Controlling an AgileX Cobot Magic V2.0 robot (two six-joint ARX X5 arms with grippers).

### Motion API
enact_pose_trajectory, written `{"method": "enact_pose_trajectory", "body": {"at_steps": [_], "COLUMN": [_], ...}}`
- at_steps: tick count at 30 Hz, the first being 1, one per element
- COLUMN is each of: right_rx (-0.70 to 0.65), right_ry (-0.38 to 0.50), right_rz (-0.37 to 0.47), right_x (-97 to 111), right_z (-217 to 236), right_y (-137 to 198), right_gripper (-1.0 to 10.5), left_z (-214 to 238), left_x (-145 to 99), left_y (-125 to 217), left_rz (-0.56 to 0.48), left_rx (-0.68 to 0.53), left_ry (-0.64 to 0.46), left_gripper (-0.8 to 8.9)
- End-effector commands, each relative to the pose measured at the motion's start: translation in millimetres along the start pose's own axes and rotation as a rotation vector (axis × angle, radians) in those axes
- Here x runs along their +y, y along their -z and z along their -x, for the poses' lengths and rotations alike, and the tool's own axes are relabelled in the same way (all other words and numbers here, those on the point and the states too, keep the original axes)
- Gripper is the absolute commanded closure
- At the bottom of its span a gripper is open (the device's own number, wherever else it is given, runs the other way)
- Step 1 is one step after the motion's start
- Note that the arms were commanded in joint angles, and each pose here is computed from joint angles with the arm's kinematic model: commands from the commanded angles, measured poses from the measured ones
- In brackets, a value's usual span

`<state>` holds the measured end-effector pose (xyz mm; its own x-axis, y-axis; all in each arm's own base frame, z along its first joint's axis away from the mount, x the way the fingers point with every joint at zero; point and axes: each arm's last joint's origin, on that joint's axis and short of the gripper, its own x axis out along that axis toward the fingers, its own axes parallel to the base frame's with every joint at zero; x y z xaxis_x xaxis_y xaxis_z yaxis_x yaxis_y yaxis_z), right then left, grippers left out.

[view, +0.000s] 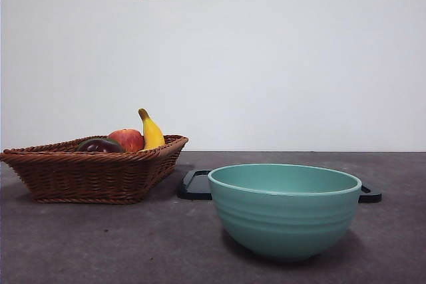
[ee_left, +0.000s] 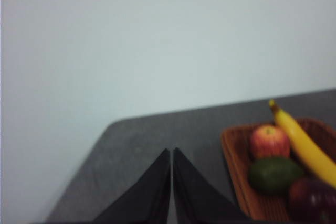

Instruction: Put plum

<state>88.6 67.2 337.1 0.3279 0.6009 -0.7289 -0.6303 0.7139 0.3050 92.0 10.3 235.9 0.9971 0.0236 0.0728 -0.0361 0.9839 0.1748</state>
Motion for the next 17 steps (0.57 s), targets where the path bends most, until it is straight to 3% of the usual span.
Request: {"method": "enact_pose_trajectory", "body": {"at_steps": [1, 17], "right_rx": [-0.013, -0.012], "right_ry": [-0.005, -0.005], "right_rz": [0.015, 0.015], "right_x": [1.7, 1.7], "right_z": [2.2, 2.2], "right_y": [-2.9, -2.9], "right_gripper": [9.4, 9.4], "left_z": [0.8, 0.4], "left_x": [-2.5, -18.9], "left_y": [17.6, 69.1], "left_rz": [0.005, 0.040], "left_rx": [0.016, 0.081], "left_ry": [-0.006, 0.083], "left_gripper": [8.07, 8.07]}}
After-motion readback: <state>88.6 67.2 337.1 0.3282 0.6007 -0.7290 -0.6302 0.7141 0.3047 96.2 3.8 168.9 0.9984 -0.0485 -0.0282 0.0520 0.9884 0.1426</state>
